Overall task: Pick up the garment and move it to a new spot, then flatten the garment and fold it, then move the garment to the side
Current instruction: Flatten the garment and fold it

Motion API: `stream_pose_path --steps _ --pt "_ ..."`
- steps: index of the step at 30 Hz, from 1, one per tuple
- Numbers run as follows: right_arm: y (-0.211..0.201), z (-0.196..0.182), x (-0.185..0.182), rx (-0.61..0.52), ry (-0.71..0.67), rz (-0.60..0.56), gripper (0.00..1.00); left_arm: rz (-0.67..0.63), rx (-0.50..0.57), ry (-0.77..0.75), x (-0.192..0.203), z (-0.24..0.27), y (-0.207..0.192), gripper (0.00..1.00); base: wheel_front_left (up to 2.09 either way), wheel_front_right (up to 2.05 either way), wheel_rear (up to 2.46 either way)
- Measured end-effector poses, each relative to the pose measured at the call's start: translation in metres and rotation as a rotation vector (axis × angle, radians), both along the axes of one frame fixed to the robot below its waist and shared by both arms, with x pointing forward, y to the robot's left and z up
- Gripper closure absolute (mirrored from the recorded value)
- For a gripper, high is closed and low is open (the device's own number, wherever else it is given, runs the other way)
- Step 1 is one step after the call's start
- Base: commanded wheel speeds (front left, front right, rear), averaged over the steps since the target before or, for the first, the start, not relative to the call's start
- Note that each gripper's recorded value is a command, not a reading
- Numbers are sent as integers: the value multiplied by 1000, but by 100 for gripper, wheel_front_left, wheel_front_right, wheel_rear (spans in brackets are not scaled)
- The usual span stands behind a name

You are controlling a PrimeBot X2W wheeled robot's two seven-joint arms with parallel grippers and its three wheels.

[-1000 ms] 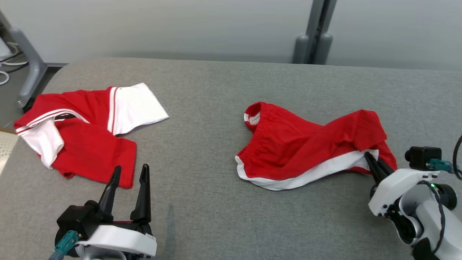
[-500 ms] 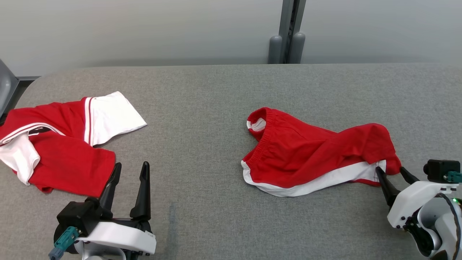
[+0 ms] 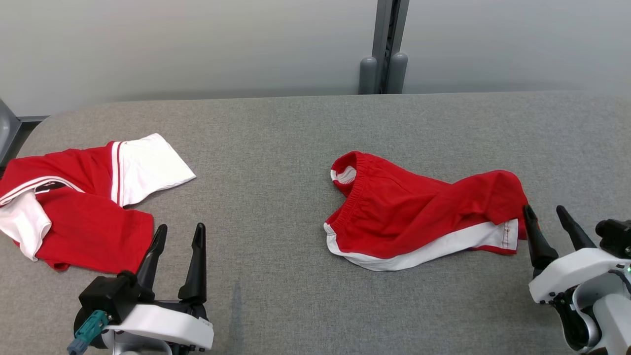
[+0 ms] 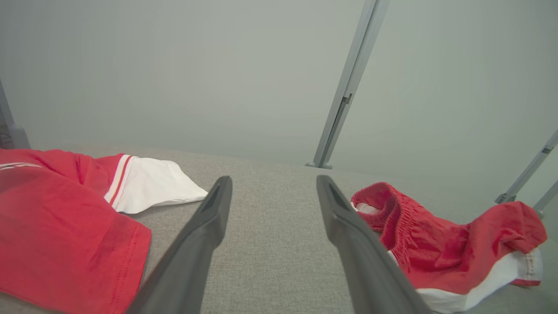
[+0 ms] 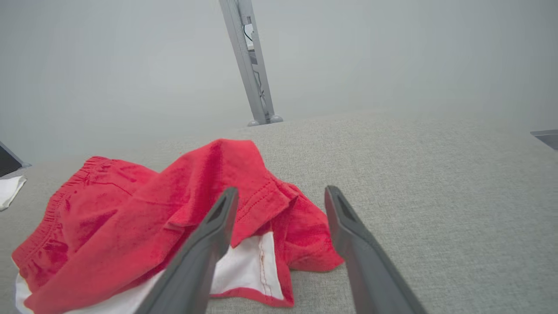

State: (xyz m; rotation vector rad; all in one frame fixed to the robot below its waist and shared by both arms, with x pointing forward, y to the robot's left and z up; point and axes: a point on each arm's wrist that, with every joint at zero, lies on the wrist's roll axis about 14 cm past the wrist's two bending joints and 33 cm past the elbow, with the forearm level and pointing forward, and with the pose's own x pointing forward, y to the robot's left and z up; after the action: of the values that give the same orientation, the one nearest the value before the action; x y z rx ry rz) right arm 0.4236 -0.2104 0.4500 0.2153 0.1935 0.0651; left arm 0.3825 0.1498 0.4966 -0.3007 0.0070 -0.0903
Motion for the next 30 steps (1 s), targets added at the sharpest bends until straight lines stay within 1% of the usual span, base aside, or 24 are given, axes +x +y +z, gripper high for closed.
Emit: stream_pose_path --steps 6,10,16,23,25,27,30 --pt "9 43 4 48 -184 -25 0 12 -3 -2 -2 1 3 0 0 0 0" --pt "17 60 -2 68 -258 -31 0 25 -4 -4 -3 1 7 0 0 0 0" --pt "23 54 -13 67 -254 -39 0 19 -4 0 -3 0 6 0 0 0 0" --pt "20 50 -16 64 -244 -53 0 -5 3 14 0 -4 0 0 0 0 0" --pt "18 49 -17 63 -241 -60 0 -30 1 33 2 -7 -6 0 0 0 0" --pt "15 48 -18 61 -236 -67 0 -84 -19 85 2 -15 -19 0 0 0 0" --pt "11 47 -20 58 -229 -78 0 -167 5 141 5 -22 -36 0 0 0 0"
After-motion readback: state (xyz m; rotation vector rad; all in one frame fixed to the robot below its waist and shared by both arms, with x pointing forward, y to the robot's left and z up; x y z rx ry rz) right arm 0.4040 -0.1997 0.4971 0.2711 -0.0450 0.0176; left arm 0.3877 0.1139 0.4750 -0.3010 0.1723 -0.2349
